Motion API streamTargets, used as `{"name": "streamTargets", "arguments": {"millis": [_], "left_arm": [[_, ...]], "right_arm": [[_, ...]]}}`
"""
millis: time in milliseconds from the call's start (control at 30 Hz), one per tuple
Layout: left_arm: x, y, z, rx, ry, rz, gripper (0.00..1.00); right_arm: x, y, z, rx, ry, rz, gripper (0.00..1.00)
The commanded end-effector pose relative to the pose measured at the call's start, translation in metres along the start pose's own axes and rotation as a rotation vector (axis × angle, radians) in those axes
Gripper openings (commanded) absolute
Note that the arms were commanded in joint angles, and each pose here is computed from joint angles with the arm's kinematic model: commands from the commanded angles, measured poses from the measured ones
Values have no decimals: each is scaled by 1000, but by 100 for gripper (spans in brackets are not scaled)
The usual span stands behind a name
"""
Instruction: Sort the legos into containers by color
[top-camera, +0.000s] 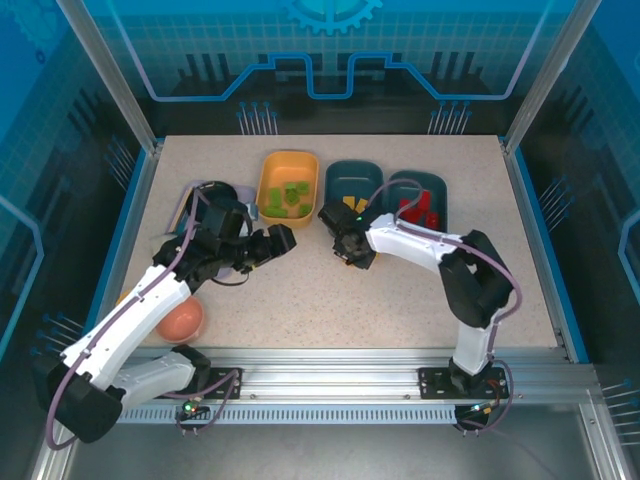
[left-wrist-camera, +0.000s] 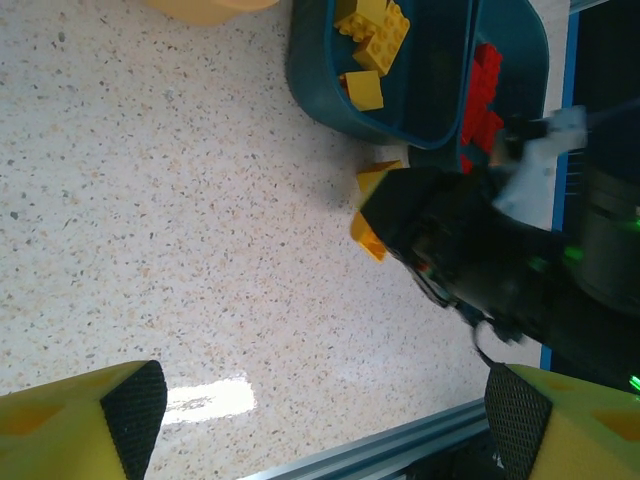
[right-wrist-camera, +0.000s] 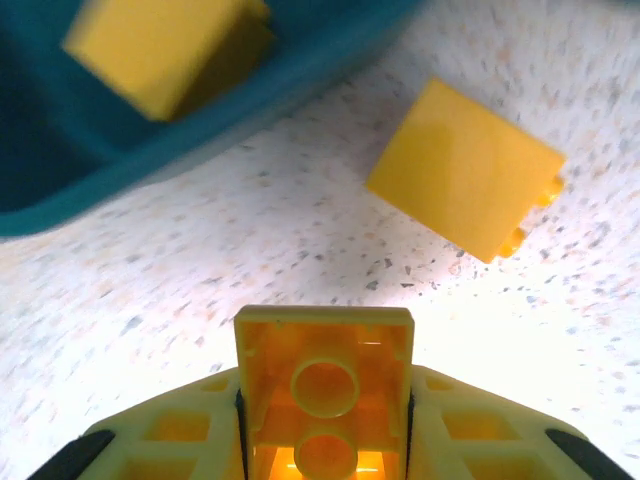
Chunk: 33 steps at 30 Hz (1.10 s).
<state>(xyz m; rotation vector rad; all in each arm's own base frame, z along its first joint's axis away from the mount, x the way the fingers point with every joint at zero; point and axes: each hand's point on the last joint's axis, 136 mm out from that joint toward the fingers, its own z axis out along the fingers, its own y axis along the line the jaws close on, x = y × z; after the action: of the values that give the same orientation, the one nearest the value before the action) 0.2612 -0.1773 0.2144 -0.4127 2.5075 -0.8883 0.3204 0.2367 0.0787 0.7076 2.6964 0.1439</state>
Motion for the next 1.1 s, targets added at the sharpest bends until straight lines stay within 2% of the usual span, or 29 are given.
{"name": "streamTargets", "arguments": {"millis": [0,233,333,567,667,833,1067], "left_arm": [[-13,-17,0,25,-5,30,87],[-45,-37,28,49,-23,21,87],[-61,-44,43,67,-23,1,86],[-87,-57,71,75,-17,-4,86],[-89,-56,77,66,-7,-6,86],[-84,-49,77,49,4,-11,86],[-74,-40,72,37,8,-29,86]], "right_arm": [[-35,5,-44,-46,-112,-155,30],[-103,49,-47,-188,-168,-279,30],[-130,70,-32,-221,-160,-324,27],[-176,103,26,-277,-99,-336,29],[-184,114,57,-311,-57,-339,30],[-194,132,81,-396,-25,-330,34],[-184,122,95,-328,49,-319,47]]}}
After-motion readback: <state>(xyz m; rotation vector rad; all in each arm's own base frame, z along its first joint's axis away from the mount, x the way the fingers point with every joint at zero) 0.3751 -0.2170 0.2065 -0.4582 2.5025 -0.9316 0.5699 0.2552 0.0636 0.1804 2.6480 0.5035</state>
